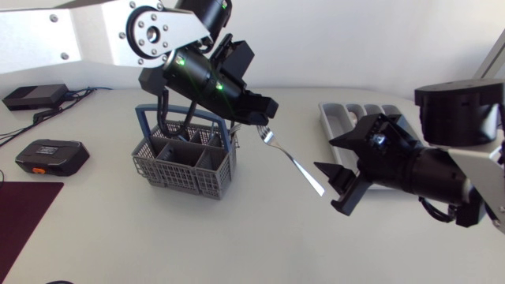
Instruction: Unload the cutlery basket into the drawer organizer.
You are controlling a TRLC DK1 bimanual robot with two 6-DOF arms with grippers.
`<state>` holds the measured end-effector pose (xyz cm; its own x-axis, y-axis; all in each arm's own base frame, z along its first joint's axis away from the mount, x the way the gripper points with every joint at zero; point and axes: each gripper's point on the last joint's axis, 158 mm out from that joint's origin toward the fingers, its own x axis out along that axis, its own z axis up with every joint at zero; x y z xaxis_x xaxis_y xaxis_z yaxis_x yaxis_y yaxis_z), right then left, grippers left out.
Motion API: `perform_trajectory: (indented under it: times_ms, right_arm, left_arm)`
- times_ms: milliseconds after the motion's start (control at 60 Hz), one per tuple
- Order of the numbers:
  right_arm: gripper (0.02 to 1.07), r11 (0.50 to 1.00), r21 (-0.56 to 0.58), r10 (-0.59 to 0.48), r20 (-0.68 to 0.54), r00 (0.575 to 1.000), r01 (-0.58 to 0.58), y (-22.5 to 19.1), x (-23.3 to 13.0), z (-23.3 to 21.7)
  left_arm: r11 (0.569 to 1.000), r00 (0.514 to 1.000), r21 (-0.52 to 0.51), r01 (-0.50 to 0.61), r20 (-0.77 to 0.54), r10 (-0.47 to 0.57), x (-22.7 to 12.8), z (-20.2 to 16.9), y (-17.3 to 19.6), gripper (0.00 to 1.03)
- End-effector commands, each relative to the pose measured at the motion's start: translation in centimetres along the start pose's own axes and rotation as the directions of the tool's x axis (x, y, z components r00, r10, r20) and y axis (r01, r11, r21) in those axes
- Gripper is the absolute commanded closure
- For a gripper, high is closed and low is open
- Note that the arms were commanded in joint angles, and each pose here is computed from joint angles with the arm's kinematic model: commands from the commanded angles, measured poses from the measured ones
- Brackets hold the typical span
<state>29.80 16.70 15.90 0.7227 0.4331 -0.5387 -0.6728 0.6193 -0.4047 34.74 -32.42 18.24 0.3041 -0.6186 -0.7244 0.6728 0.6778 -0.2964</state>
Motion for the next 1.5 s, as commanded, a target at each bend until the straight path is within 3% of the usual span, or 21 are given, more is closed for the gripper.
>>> perform_trajectory:
  times_ms: [0, 433, 733, 1067, 1483]
  right_arm:
    - [0.40, 0.999, 0.031, 0.023, 0.000, 1.000, -0.023, 0.3, 1.2, 1.0]
    - [0.41, 0.990, 0.034, 0.137, -0.026, 0.990, -0.136, 3.6, 4.6, 1.8]
    - [0.58, 0.990, 0.037, 0.140, -0.052, 0.989, -0.138, 3.5, 6.4, 1.5]
    - [0.97, 0.989, 0.035, 0.143, -0.056, 0.988, -0.142, 3.2, 6.8, 1.8]
    - [1.01, 0.978, 0.055, 0.204, -0.096, 0.974, -0.200, 4.3, 6.8, 0.6]
  left_arm:
    - [0.999, 0.999, -0.042, 0.035, -0.024, -0.036, 1.6, -0.5, -0.5, 1.00]
    - [0.996, 0.997, -0.060, 0.070, -0.032, -0.072, 2.1, -0.5, -0.6, 1.00]
    - [0.995, 0.996, -0.066, 0.075, -0.046, -0.078, 2.3, -1.2, -0.4, 1.00]
    - [0.995, 0.995, -0.065, 0.075, -0.055, -0.079, 2.4, -1.6, -0.2, 1.00]
    - [0.995, 0.996, -0.060, 0.075, -0.048, -0.078, 2.3, -1.5, -0.2, 1.00]
